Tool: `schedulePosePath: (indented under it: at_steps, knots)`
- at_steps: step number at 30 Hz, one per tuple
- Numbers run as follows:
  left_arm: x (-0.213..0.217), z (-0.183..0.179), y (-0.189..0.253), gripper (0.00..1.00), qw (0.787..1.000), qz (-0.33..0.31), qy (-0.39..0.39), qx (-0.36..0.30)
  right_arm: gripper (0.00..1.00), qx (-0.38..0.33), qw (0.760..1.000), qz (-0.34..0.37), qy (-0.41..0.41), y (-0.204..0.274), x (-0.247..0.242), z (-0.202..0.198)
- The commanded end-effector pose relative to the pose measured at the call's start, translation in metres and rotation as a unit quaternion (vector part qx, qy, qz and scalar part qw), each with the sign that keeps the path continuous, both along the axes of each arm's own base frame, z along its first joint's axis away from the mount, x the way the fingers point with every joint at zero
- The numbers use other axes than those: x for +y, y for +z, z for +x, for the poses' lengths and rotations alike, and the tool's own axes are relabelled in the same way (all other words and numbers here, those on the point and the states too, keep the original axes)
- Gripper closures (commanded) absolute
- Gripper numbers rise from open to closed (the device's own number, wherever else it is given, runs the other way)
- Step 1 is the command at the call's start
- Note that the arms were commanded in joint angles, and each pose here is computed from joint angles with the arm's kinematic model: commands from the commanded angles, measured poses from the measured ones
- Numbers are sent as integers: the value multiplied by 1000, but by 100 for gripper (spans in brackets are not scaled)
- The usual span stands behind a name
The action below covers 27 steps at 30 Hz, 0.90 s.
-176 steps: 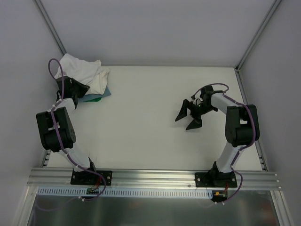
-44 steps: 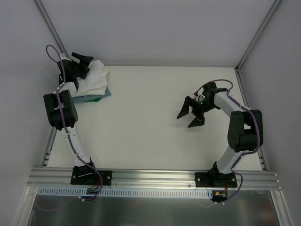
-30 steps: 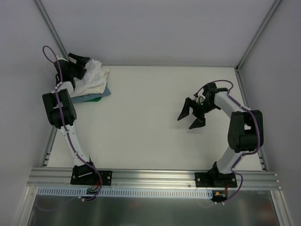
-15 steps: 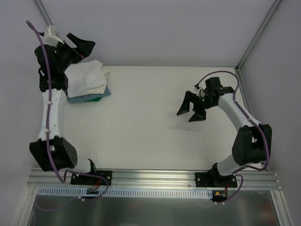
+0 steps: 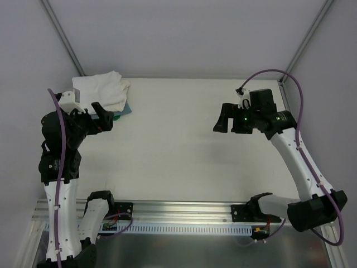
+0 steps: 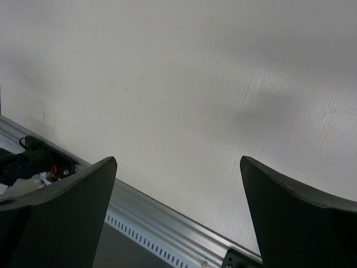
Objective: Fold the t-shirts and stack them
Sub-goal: Put the neatly folded tshirt into the corner of the board with the left arm
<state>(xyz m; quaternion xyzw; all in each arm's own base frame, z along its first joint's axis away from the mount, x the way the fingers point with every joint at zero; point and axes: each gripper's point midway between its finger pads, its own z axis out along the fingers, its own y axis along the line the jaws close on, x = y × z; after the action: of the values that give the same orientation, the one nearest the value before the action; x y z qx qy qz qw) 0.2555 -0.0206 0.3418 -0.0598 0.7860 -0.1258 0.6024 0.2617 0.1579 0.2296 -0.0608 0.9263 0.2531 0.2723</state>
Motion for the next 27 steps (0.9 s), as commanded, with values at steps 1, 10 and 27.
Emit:
schedulePosePath:
  at_steps: [1, 10, 27]
  knots:
    - [4, -12, -18, 1, 999, 32, -3, 27, 0, -136, 990, -3, -34, 62, -16, 7]
    - [-1, -21, -14, 1, 996, 78, -35, -31, 0, -218, 969, -79, -79, 86, -58, 0]
    - [-21, -5, -1, 1, 991, 77, -94, -60, 1, -213, 970, -60, -105, 75, -61, -11]
